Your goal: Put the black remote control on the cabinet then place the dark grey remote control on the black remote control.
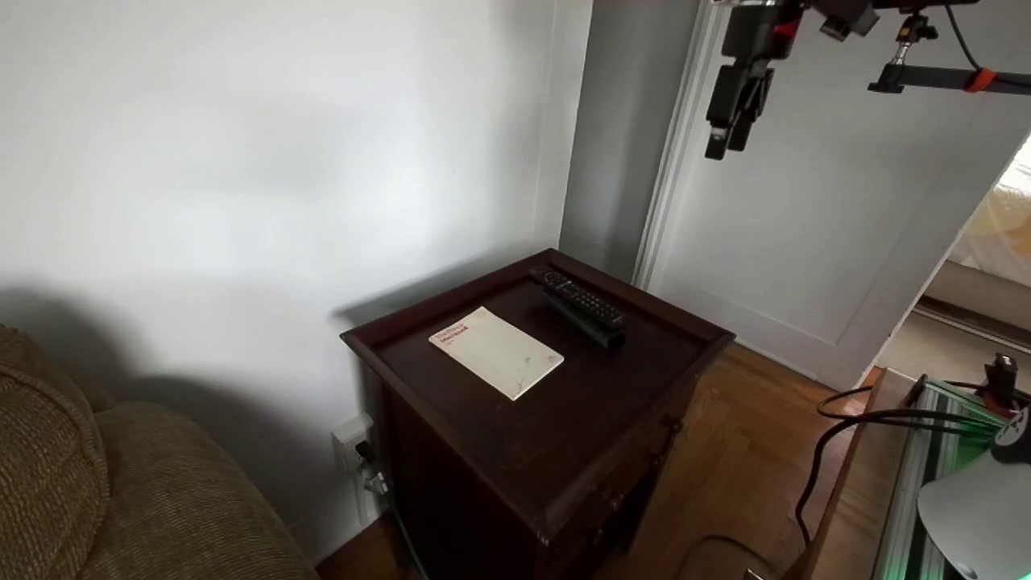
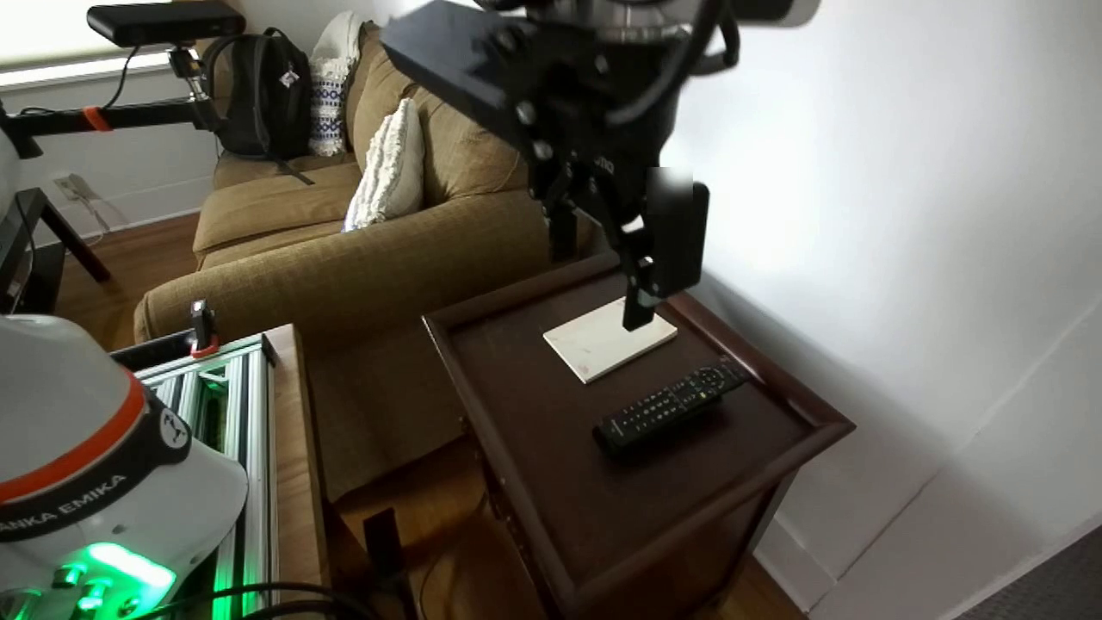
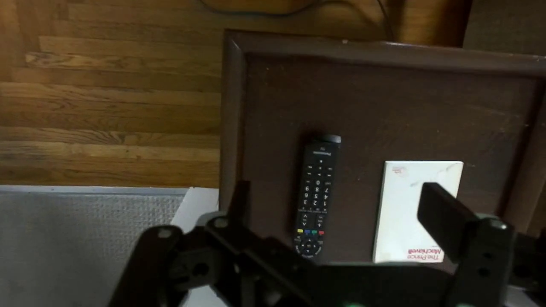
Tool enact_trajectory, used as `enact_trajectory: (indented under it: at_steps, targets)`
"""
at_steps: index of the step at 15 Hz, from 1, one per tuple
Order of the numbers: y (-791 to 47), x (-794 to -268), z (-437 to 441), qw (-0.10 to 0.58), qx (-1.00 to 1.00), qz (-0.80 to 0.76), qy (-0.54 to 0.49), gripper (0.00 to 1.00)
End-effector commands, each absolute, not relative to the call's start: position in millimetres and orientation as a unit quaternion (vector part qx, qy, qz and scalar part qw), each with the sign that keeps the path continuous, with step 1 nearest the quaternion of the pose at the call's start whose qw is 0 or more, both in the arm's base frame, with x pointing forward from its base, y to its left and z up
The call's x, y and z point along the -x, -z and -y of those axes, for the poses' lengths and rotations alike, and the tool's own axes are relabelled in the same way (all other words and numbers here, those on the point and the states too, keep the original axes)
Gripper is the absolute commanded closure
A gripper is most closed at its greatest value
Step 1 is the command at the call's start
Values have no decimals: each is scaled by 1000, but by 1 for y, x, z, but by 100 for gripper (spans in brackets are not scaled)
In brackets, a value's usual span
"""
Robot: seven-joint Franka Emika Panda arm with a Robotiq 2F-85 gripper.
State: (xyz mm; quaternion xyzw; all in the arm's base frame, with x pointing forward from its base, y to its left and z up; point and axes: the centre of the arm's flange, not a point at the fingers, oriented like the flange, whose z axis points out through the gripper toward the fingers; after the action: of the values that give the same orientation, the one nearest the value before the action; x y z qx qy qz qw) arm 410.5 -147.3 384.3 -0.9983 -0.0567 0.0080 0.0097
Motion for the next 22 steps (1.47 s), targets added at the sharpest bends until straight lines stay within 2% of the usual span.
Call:
enact_trajectory:
  at_steps: [1, 6, 7, 13, 20, 22]
  targets:
    - [-336, -453, 149, 67, 996, 62, -3, 0]
    - [-284, -481, 139, 100, 993, 45, -39, 0]
    - [-303, -457, 134, 88, 995, 42, -30, 0]
    - [-302, -462, 133, 87, 995, 43, -30, 0]
    - [-218, -500, 135, -29, 999, 7, 34, 0]
    - [-201, -508, 129, -33, 998, -7, 44, 0]
